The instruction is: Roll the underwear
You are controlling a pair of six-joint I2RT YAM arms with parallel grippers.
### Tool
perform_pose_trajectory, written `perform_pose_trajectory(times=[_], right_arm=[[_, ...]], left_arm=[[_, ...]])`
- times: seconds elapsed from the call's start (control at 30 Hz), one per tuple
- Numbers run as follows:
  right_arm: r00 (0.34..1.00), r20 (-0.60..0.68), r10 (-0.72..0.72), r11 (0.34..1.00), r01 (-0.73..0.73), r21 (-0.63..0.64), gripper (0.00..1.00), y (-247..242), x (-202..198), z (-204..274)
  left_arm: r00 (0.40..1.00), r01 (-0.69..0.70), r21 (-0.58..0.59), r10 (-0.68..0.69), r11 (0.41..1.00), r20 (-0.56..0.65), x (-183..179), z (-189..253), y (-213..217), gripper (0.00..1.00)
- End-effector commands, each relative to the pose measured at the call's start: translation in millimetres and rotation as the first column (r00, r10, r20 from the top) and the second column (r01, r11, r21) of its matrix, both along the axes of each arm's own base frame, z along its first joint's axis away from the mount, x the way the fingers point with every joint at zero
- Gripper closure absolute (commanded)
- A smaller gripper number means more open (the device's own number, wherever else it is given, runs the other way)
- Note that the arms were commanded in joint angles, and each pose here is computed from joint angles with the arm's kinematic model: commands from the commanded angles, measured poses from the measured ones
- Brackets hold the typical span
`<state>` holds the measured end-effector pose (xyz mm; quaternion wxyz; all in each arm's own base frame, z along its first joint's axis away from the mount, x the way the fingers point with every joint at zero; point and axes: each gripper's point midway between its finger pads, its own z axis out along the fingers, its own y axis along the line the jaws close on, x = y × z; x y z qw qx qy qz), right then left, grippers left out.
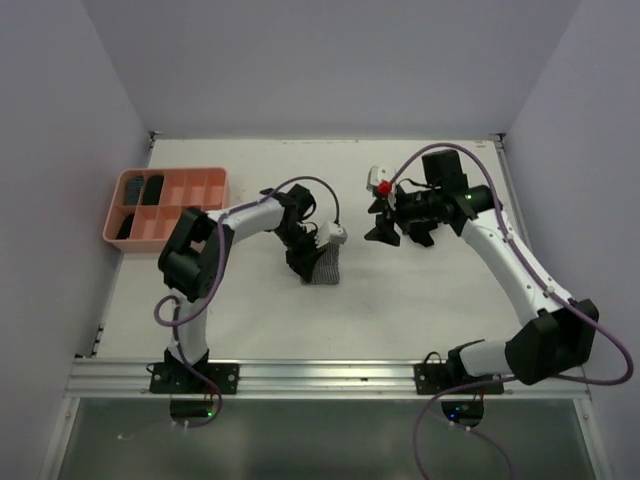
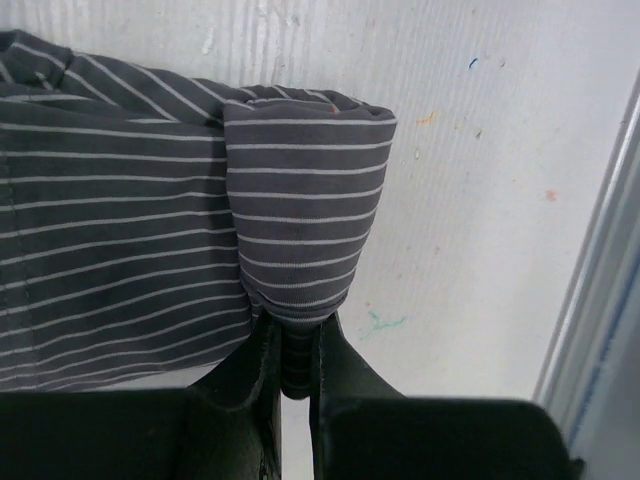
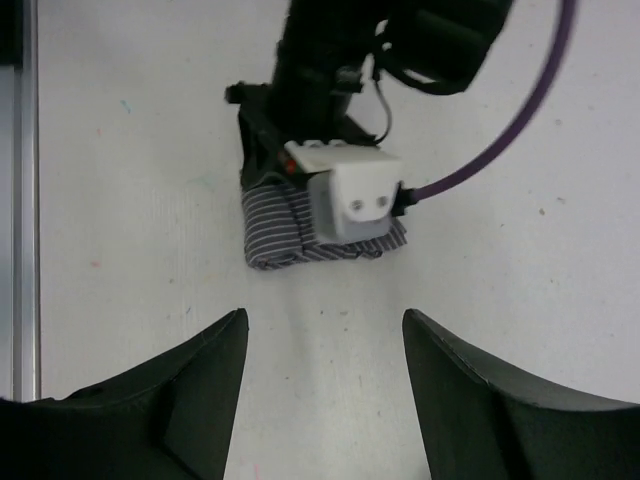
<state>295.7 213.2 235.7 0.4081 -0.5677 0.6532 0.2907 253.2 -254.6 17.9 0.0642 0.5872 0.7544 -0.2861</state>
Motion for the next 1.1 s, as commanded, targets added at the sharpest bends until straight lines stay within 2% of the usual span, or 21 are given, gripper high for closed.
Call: perform_pose_trajectory(times=[0.0, 0.1, 0.23, 0.27, 0.4, 0.5, 0.63, 0.8, 1.07], right_arm=[[0.998, 0.011, 0.054, 0.988, -0.052, -0.147, 0.34, -10.8, -24.8, -39.1], [0.994, 0.009, 0.108, 0.966, -0.103, -0.239, 0.46, -1.2, -47.6, -74.4], [0.986, 0.076, 0.152, 0.955, -0.126, -0.27, 0.49, 30.9, -55.6, -91.4], [0.985, 0.055, 0.164, 0.953, -0.144, -0.268, 0.49, 45.5, -62.6, -98.9], [0.964, 0.16, 0.214, 0.94, -0.158, -0.304, 0.44, 87.9, -58.8, -116.4], [0.951, 0.184, 0.25, 0.93, -0.182, -0.321, 0.41, 107.1, -57.7, -131.3], [0.937, 0.188, 0.294, 0.908, -0.212, -0.361, 0.41, 112.9, -57.4, -156.1], [0.939, 0.25, 0.236, 0.924, -0.137, -0.356, 0.41, 114.1, -41.3, -181.4], [0.929, 0.304, 0.214, 0.938, -0.107, -0.331, 0.38, 118.6, -32.0, -188.1]], left_arm=[[0.975, -0.035, 0.257, 0.089, 0.966, -0.204, -11.6, -68.2, 53.3, 1.0], [0.969, -0.037, 0.29, 0.105, 0.956, -0.223, 0.7, -79.3, 56.6, 1.0], [0.96, -0.009, 0.305, 0.094, 0.952, -0.265, 1.8, -90.0, 57.2, 1.0], [0.953, -0.002, 0.309, 0.095, 0.951, -0.287, 0.6, -93.0, 58.0, 1.0], [0.945, 0.01, 0.328, 0.098, 0.945, -0.312, 2.3, -101.4, 58.9, 0.99], [0.94, 0.001, 0.33, 0.111, 0.944, -0.323, 6.3, -102.0, 54.0, 0.99], [0.936, 0.009, 0.342, 0.112, 0.94, -0.334, 4.5, -104.4, 56.2, 0.97], [0.932, 0.006, 0.335, 0.115, 0.942, -0.343, 1.7, -106.5, 56.8, 0.96], [0.932, 0.013, 0.336, 0.111, 0.942, -0.346, -5.6, -110.8, 60.5, 0.96]])
